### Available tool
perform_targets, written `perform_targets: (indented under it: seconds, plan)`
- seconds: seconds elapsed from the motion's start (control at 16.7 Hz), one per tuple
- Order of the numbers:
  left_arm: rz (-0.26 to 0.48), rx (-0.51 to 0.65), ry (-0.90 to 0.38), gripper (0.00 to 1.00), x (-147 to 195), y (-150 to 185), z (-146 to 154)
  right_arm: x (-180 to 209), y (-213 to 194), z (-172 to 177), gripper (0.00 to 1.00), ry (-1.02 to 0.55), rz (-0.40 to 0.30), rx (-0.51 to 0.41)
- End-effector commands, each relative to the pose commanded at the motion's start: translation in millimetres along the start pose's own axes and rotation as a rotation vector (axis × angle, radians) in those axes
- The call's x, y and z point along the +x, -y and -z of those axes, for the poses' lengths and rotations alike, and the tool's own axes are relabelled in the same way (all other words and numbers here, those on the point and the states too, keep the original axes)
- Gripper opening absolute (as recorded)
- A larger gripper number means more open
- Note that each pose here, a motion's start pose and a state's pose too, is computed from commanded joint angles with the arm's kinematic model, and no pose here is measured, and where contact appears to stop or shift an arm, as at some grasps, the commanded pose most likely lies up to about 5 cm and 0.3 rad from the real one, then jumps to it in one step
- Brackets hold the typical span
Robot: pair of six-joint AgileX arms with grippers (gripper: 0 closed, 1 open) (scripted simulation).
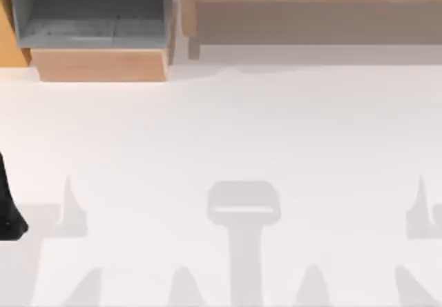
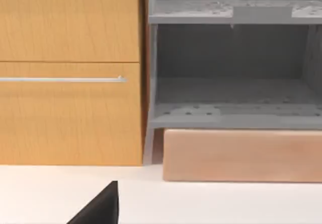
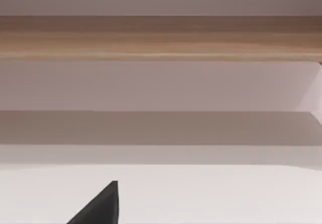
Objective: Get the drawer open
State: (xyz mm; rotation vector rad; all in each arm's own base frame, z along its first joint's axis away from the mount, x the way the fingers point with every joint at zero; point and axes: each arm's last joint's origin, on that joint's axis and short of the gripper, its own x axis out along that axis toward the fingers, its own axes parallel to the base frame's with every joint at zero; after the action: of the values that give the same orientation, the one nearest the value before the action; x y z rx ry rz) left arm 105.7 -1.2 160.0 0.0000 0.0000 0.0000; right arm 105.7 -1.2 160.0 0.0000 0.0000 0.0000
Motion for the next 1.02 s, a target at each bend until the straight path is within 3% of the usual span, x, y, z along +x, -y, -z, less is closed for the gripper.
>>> perform_targets:
  seconds: [0.24,0.54,0.78,1.02]
  plan:
    - [-0.005,0.002,0.018,1.0,0.8,2.0,-7.9,0.0,0.0,0.0,1.0,0.0,0.0,0.0]
    - [-0.005,-0.008,0.06,1.0,15.8,19.8,-48.3,0.0,0.0,0.0,1.0,0.0,0.0,0.0]
    - [0.004,-0.003,0.013,1.0,50.7,56.0,-71.5,0.0,0.0,0.0,1.0,0.0,0.0,0.0]
    - [0.004,0.012,-0.017,1.0,82.3,106.9,-76.5,0.0,0.0,0.0,1.0,0.0,0.0,0.0]
